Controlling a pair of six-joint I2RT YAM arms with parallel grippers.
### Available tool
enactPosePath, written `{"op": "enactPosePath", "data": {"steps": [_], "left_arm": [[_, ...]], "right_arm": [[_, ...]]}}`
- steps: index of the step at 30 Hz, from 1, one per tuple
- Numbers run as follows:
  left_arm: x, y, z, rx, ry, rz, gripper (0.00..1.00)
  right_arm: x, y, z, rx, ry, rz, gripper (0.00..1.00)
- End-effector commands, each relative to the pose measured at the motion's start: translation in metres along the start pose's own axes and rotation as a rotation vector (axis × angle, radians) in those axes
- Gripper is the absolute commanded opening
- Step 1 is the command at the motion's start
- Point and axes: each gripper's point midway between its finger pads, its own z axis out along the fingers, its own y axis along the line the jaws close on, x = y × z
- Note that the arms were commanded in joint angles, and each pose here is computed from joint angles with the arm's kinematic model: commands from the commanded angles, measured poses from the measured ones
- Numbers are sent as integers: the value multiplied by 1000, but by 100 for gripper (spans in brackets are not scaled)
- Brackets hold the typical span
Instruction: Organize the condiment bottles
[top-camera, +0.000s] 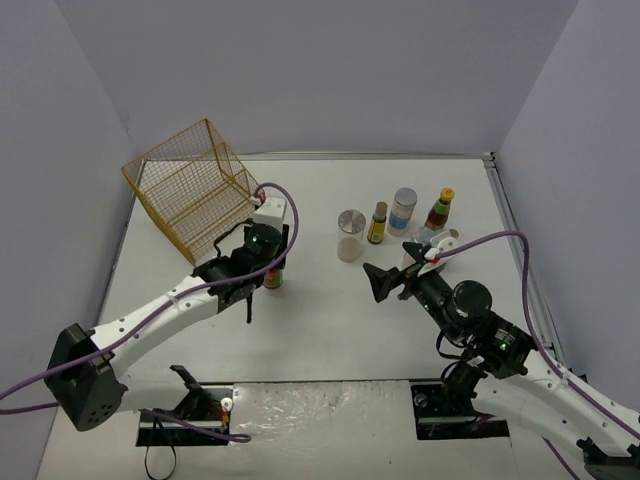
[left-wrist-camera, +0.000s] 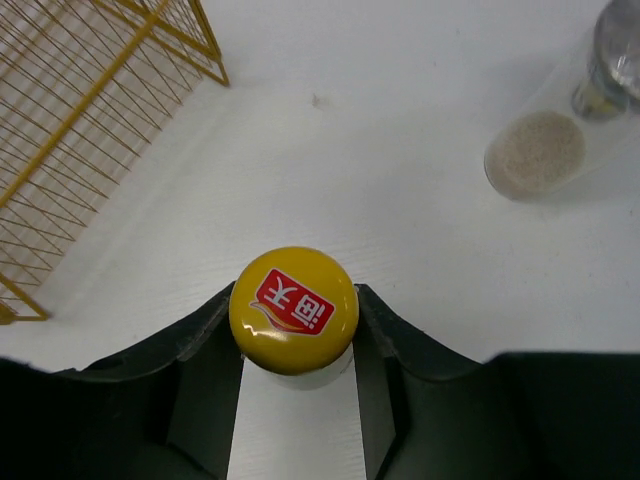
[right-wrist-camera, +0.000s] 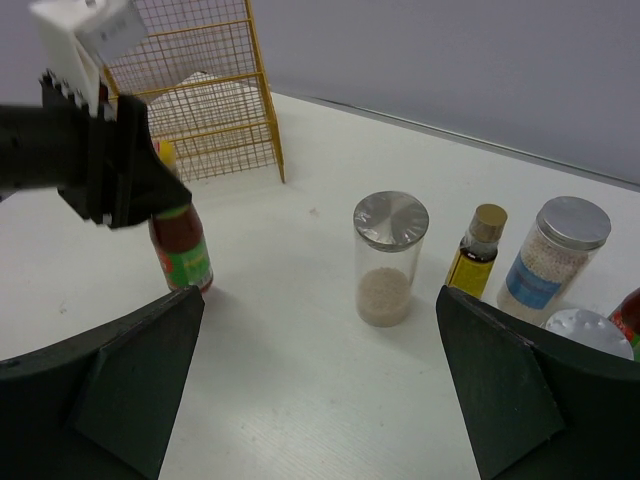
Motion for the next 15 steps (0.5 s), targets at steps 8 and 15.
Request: {"op": "enactPosePath", "data": {"steps": [8, 15], "left_arm": [[-231, 136, -65, -295, -423, -266, 0], [-296, 212, -65, -450, -531, -298, 0]], "right_arm": [[-35, 7, 10, -11, -71, 19, 99], [-33, 14, 22, -27, -42, -12, 99]]}}
